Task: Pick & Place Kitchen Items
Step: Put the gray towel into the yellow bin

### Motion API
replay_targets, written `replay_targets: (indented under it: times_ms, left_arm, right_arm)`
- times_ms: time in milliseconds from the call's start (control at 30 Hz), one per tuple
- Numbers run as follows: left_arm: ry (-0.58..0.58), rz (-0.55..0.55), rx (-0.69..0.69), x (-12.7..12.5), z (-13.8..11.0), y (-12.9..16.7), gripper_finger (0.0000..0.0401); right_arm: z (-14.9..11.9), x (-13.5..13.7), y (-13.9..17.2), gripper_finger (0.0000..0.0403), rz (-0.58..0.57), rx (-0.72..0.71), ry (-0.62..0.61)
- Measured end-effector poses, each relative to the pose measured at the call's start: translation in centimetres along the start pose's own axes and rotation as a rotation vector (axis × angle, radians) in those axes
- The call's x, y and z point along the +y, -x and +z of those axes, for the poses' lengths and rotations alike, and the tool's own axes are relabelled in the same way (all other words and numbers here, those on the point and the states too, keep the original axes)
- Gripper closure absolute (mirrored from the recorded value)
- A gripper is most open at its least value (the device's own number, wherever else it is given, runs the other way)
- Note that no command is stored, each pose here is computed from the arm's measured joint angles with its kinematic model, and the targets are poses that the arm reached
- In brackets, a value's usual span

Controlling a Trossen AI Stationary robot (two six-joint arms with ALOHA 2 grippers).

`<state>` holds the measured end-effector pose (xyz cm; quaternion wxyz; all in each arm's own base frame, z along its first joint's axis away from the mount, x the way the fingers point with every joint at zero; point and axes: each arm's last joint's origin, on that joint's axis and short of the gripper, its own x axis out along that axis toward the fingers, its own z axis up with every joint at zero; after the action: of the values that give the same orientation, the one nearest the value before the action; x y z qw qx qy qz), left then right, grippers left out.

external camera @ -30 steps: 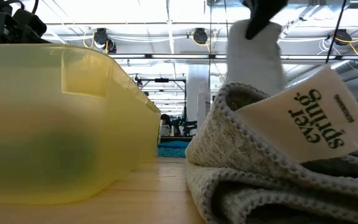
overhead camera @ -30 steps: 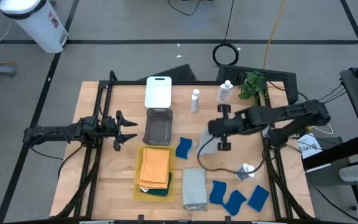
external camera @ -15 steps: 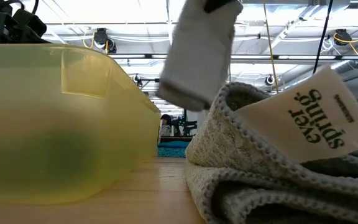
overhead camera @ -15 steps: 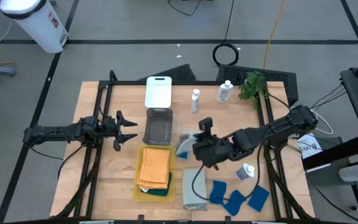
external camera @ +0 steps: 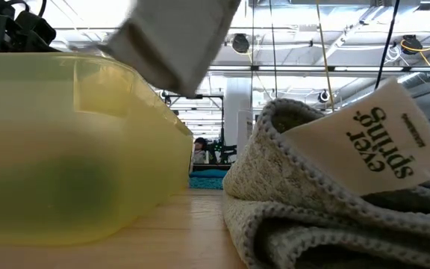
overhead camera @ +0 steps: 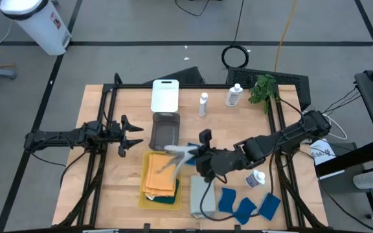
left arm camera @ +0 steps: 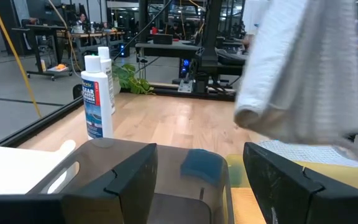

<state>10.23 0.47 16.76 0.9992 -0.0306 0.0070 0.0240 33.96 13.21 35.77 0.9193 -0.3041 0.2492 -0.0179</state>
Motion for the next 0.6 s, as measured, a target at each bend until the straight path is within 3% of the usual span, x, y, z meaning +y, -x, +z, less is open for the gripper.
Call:
replay_targets:
  times_ms: [367,600]
  left_arm:
    - [-0.001,0.0,0.0,0.0,0.0,0.0,0.0157]
    - [-0.001,-0.001,-0.001,0.0,0.0,0.0,0.0157]
  right_arm:
    - [0.7,0.7,-0.2,0.0403,0.378,-0.154,-0.212]
    - [0.7,3.5,-3.5,0.0403,0.55,-0.195,-0.225]
